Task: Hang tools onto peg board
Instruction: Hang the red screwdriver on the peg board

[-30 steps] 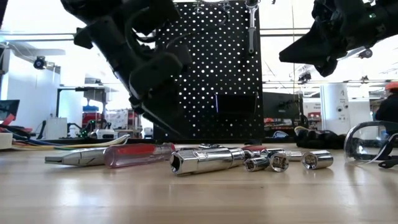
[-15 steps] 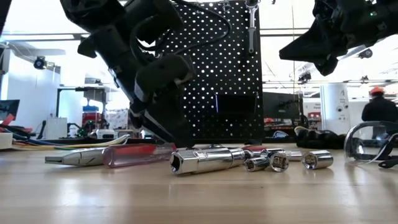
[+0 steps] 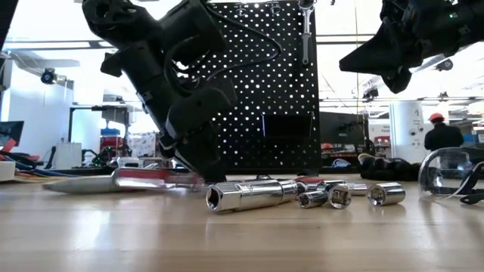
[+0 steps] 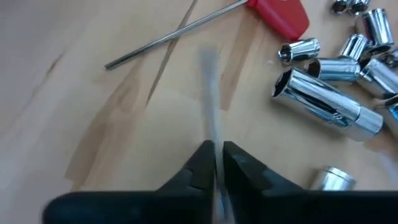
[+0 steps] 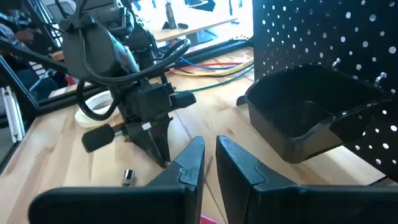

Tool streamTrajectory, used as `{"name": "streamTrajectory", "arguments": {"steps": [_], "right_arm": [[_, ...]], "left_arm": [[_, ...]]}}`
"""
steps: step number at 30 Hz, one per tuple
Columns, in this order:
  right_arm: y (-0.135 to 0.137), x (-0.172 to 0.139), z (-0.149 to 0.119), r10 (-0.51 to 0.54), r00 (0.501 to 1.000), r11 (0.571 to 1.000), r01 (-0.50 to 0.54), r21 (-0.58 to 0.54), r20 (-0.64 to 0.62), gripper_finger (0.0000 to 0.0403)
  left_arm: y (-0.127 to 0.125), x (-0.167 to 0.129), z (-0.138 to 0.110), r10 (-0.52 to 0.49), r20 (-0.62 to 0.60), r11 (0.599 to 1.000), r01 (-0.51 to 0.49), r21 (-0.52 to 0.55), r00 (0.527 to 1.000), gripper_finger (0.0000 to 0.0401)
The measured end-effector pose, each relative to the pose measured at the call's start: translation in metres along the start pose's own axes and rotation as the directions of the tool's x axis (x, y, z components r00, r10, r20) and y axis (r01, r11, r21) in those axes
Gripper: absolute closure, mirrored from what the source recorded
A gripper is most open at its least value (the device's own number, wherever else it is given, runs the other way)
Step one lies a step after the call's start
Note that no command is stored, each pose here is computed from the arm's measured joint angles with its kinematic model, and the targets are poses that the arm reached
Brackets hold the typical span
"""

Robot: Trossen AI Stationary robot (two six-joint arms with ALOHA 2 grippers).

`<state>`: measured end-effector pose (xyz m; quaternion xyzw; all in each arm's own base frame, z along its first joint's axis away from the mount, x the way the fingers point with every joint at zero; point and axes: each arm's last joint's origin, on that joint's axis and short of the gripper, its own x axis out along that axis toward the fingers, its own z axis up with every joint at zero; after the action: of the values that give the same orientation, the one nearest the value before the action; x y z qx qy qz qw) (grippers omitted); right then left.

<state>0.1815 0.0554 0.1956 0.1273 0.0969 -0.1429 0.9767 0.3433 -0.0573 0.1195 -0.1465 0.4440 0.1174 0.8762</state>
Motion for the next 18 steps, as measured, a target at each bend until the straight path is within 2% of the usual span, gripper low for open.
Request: {"name": "streamTrajectory", "arguments": {"steps": [4, 11, 14, 18], "right_arm": [[0.003, 0.002, 0.002, 0.029, 0.999, 0.999, -0.029, 0.028, 0.024, 0.0376], [0.012, 0.013, -0.009, 0.163, 0.984, 0.986, -0.164, -0.009, -0.07, 0.0383], [0.02, 0.022, -0.01, 0.164, 0.981, 0.984, -0.171, -0.06, -0.1, 0.0369], [0.036, 0.037, -0.005, 0.163, 0.977, 0.971, -0.183, -0.153, -0.135, 0.0331]], "left_arm": [[-0.008, -0.003, 0.01, -0.015, 0.027, 0.998, 0.013, 0.068, 1.0, 0.0393], [-0.033, -0.021, 0.05, -0.078, 0.118, 0.981, 0.055, 0.188, 0.99, 0.0398], [-0.043, -0.034, 0.068, -0.088, 0.126, 0.965, 0.053, 0.255, 0.988, 0.0399], [-0.05, -0.046, 0.083, -0.087, 0.119, 0.949, 0.046, 0.313, 0.989, 0.0399]]}}
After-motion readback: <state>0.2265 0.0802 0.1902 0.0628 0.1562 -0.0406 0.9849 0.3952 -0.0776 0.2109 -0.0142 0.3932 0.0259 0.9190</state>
